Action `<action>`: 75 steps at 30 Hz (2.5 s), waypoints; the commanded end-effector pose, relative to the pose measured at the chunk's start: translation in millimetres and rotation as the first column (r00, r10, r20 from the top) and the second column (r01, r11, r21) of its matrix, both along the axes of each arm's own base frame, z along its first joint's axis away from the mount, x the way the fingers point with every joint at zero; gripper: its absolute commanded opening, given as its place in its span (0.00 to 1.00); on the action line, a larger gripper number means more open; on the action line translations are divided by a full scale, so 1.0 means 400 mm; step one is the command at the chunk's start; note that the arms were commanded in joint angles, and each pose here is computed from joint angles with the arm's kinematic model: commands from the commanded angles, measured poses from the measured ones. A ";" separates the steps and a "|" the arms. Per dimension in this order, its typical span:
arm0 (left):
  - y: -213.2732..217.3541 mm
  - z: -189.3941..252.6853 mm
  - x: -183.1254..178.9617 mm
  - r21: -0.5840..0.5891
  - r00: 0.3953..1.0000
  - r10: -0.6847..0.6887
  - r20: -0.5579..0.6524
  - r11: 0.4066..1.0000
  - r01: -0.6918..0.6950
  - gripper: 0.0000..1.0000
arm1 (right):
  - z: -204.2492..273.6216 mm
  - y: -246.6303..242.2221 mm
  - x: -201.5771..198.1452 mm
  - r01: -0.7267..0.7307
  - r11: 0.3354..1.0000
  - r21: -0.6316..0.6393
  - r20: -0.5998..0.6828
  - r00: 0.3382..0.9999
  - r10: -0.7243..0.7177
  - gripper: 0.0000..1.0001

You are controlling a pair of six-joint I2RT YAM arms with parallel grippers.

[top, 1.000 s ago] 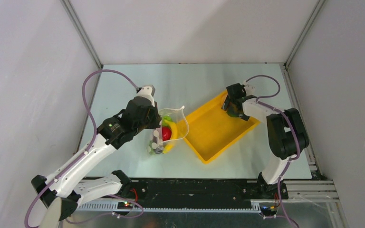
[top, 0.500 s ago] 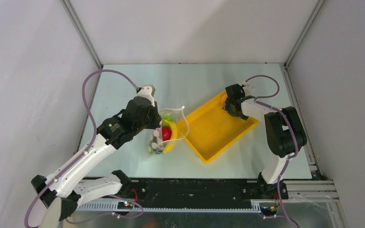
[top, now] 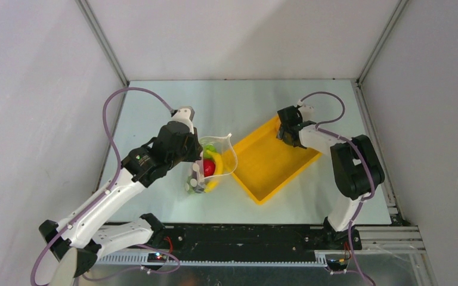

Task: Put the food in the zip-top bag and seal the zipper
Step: Pick up the fake fruit from the bin, then place the fake fruit in the zipper food storage bag, then pick up the fake fruit from the bin.

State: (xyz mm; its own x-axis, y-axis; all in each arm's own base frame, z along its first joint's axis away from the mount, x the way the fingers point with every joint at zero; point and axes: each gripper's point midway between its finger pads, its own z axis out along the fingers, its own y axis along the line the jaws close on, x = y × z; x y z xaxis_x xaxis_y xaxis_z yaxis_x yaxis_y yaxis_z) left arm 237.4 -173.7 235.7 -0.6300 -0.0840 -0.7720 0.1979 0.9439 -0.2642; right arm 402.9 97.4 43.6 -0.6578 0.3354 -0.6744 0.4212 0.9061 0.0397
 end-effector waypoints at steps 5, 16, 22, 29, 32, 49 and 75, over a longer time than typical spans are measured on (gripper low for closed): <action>-0.012 0.049 0.008 -0.048 0.998 -0.015 0.063 0.999 0.018 0.00 | 0.127 0.018 -0.044 -0.034 0.998 -0.047 0.099 0.994 0.039 0.65; -0.016 0.051 0.010 -0.068 0.998 -0.005 0.064 0.998 0.010 0.00 | 0.357 0.173 -0.163 -0.392 0.916 0.087 0.346 0.874 0.341 0.65; -0.019 0.062 0.011 -0.086 0.997 -0.005 0.077 0.996 0.011 0.00 | 0.546 0.377 -0.298 -0.807 0.585 0.080 0.587 0.512 0.626 0.65; -0.032 0.054 0.008 -0.092 0.998 -0.025 0.062 0.995 0.030 0.00 | 0.673 0.554 -0.456 -0.974 0.227 0.008 0.737 0.159 0.657 0.68; -0.034 0.045 0.008 -0.085 0.998 -0.029 0.049 0.996 0.033 0.00 | 0.679 0.609 -0.480 -0.986 0.167 0.015 0.748 0.122 0.652 0.69; -0.043 0.037 0.009 -0.083 0.998 -0.040 0.039 0.996 0.044 0.00 | 0.585 0.716 -0.451 -0.976 0.218 0.022 0.617 0.184 0.765 0.99; -0.038 0.028 0.015 -0.068 0.999 -0.028 0.036 0.997 0.031 0.00 | 0.375 0.188 -0.106 -0.174 0.940 0.295 0.348 0.935 0.063 0.99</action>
